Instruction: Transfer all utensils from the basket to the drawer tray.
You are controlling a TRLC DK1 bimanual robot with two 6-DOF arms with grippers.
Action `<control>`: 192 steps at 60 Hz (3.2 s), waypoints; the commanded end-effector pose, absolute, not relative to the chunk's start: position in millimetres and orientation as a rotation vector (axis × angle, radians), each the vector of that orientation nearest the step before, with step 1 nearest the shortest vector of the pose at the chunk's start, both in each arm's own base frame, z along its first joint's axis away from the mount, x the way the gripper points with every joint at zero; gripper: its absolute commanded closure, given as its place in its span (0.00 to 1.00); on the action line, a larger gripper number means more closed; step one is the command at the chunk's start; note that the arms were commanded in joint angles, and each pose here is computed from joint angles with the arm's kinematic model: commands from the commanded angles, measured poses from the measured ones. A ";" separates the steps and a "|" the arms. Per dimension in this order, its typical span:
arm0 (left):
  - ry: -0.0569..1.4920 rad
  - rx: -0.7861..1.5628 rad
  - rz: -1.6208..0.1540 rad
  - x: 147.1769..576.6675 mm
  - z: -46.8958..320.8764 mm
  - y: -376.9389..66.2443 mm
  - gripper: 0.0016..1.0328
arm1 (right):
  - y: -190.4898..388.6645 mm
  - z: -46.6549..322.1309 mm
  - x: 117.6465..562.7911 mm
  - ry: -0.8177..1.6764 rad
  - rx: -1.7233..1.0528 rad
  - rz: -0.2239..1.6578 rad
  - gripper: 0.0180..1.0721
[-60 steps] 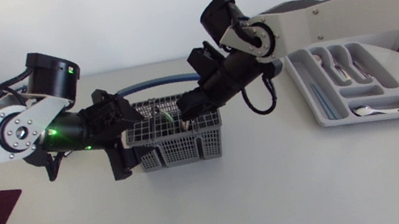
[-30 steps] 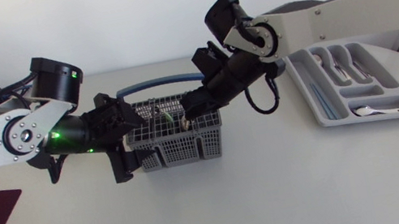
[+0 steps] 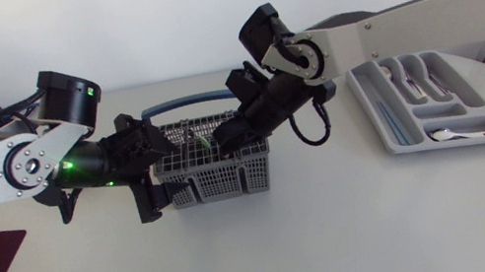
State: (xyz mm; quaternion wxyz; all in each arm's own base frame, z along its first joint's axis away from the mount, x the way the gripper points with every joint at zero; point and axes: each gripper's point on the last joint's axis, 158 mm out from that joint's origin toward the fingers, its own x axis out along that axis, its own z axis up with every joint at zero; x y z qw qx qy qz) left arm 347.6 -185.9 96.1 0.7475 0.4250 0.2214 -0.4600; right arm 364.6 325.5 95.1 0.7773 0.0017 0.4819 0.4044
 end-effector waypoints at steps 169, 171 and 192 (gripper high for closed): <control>0.360 1.072 -1.046 329.0 125.2 -222.3 0.17 | 129.1 209.0 340.4 0.921 0.042 0.709 0.94; 0.354 1.075 -1.048 330.2 126.0 -224.3 0.17 | 113.5 199.1 341.3 0.936 0.026 0.667 0.94; 0.347 1.088 -1.065 340.5 133.9 -236.6 0.15 | -43.3 123.2 365.0 0.983 -0.208 0.197 0.94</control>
